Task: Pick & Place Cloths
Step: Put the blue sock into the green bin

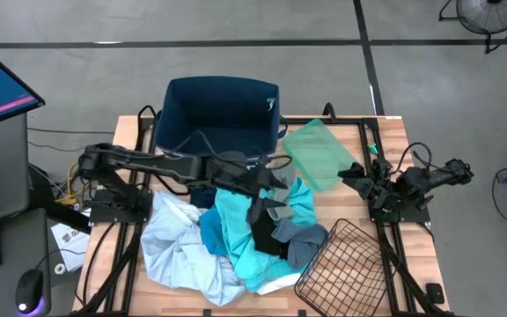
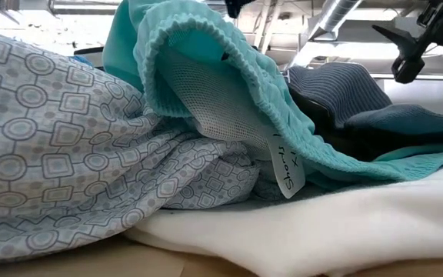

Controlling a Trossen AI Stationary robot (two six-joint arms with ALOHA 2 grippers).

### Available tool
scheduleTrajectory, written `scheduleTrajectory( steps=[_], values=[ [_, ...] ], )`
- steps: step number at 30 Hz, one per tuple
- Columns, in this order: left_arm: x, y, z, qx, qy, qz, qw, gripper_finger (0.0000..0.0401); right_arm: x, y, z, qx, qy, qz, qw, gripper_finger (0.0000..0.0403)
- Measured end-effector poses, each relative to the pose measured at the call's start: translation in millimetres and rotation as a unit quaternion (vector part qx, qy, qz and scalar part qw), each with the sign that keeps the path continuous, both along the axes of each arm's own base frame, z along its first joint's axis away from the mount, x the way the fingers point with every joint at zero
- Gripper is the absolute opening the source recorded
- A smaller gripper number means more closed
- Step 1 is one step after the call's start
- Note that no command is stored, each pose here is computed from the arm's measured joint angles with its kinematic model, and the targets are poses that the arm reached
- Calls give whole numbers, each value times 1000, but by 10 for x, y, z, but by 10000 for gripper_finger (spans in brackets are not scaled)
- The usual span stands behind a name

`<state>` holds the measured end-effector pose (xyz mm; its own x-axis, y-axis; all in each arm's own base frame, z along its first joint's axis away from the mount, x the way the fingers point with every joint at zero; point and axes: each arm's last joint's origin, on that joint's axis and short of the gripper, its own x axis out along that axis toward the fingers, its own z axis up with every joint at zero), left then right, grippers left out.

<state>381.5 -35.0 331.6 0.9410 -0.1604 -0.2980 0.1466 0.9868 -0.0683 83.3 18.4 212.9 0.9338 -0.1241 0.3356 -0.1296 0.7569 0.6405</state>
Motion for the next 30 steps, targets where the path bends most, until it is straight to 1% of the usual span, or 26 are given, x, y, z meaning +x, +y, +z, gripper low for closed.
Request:
scheduleTrajectory(
  steps=[1,3,6,7,8,10,12,14,16,18,20,22,23,25,27,30],
  values=[
    [-11,-23,83,-6,4,-1,1000,223,-9,-5,48,-8,-2,-4,1000,209],
    [-112,-54,310,-6,-4,-6,1000,223,-35,-21,199,-35,-6,-23,999,206],
    [-428,-69,739,-6,-43,7,999,222,-67,-46,524,-96,6,-59,994,205],
    [-584,-62,894,-6,-65,21,998,218,-63,-46,648,-119,16,-66,991,205],
    [-756,-67,1003,-3,-70,35,997,213,-43,-41,759,-141,33,-73,987,205],
    [-1115,-50,1246,-2,-103,73,992,196,43,-14,966,-182,84,-77,977,205],
    [-1510,-54,1411,0,-129,100,987,174,183,33,1114,-220,158,-75,960,205],
    [-1880,-54,1495,-5,-161,118,980,150,330,86,1220,-251,235,-60,937,204],
    [-2186,-52,1479,-11,-179,137,974,126,480,143,1281,-269,312,-43,910,205],
    [-2413,-52,1381,-14,-184,152,971,101,626,206,1305,-285,380,-19,880,204],
    [-2561,-51,1233,-15,-179,167,969,73,792,283,1260,-306,445,19,841,204],
    [-2640,-59,1045,-9,-168,172,971,41,944,356,1187,-311,497,55,808,204],
    [-2663,-65,950,-7,-162,170,972,25,1004,387,1147,-310,517,72,795,204],
    [-2684,-77,768,-14,-150,165,975,7,1137,452,1072,-304,536,99,782,204],
    [-2686,-88,584,-24,-134,163,977,5,1253,526,960,-303,551,130,766,204],
    [-2689,-93,357,-37,-120,166,978,1,1415,637,825,-305,559,152,756,204]
  ],
)
